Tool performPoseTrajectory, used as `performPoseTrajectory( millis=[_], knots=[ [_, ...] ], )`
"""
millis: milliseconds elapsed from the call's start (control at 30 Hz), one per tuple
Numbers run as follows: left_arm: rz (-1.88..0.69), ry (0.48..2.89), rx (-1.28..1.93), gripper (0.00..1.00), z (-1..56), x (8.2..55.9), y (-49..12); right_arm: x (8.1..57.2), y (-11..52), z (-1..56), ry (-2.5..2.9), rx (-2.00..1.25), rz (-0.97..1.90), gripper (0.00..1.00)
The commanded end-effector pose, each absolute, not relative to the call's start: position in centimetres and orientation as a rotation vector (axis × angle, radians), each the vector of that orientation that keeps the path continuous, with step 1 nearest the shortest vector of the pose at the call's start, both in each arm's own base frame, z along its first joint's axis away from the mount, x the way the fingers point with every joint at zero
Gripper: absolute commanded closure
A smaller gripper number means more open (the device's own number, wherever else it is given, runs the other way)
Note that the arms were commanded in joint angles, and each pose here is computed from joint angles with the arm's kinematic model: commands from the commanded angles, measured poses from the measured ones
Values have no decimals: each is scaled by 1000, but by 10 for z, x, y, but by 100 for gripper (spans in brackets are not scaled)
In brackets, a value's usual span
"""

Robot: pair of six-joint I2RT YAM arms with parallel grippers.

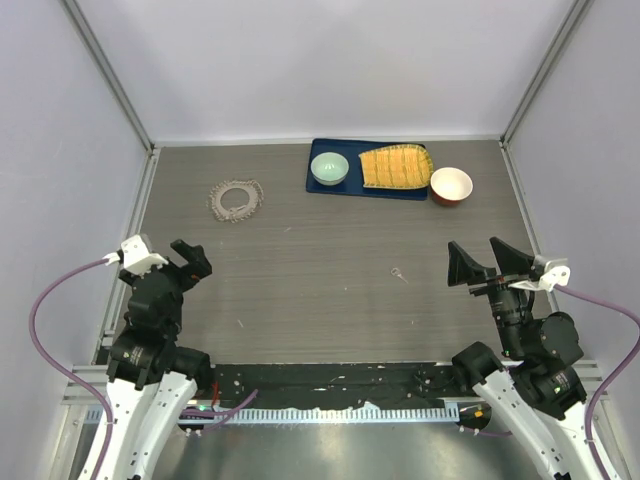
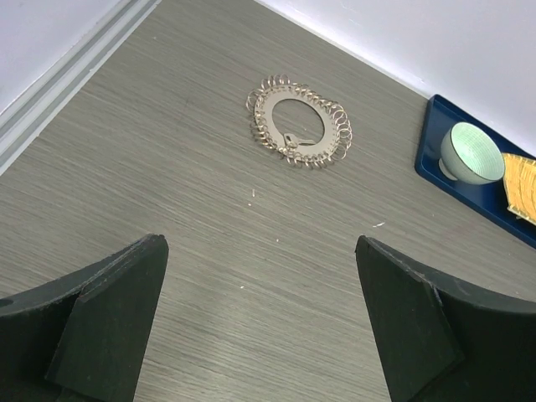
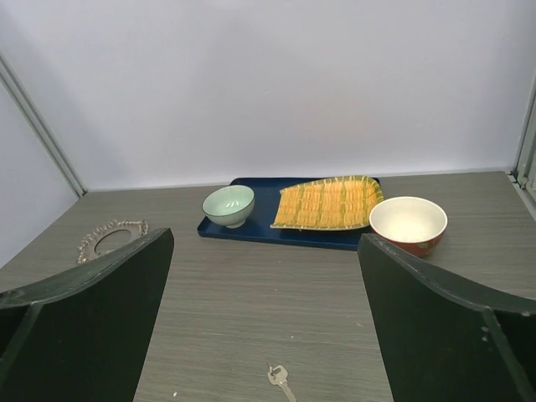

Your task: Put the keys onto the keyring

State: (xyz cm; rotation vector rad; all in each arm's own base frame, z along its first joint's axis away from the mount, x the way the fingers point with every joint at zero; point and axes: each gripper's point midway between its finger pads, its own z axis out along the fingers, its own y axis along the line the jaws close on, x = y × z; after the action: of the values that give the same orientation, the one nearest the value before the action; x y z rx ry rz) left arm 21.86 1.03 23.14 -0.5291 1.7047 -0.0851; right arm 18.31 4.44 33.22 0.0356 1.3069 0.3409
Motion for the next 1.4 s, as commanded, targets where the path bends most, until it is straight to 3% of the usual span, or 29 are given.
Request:
performPoseTrajectory(
  millis=[0,333,700,800,1033,1367],
  knots=[
    [-103,1688,-528,0,243,219,9,182,41,339,1276,44,333,0],
    [-204,1828,-570,0,210,249,-19,180,44,339,1271,36,355,0],
    [-201,2032,-589,0,159,324,-51,174,44,343,1237,35,380,0],
    [-135,2091,-578,6,143,355,-54,174,42,344,1236,40,375,0],
    [-5,2196,-582,33,109,422,-46,172,47,343,1242,19,397,0],
    [175,2365,-565,51,59,476,-22,173,48,342,1244,11,393,1]
  ],
)
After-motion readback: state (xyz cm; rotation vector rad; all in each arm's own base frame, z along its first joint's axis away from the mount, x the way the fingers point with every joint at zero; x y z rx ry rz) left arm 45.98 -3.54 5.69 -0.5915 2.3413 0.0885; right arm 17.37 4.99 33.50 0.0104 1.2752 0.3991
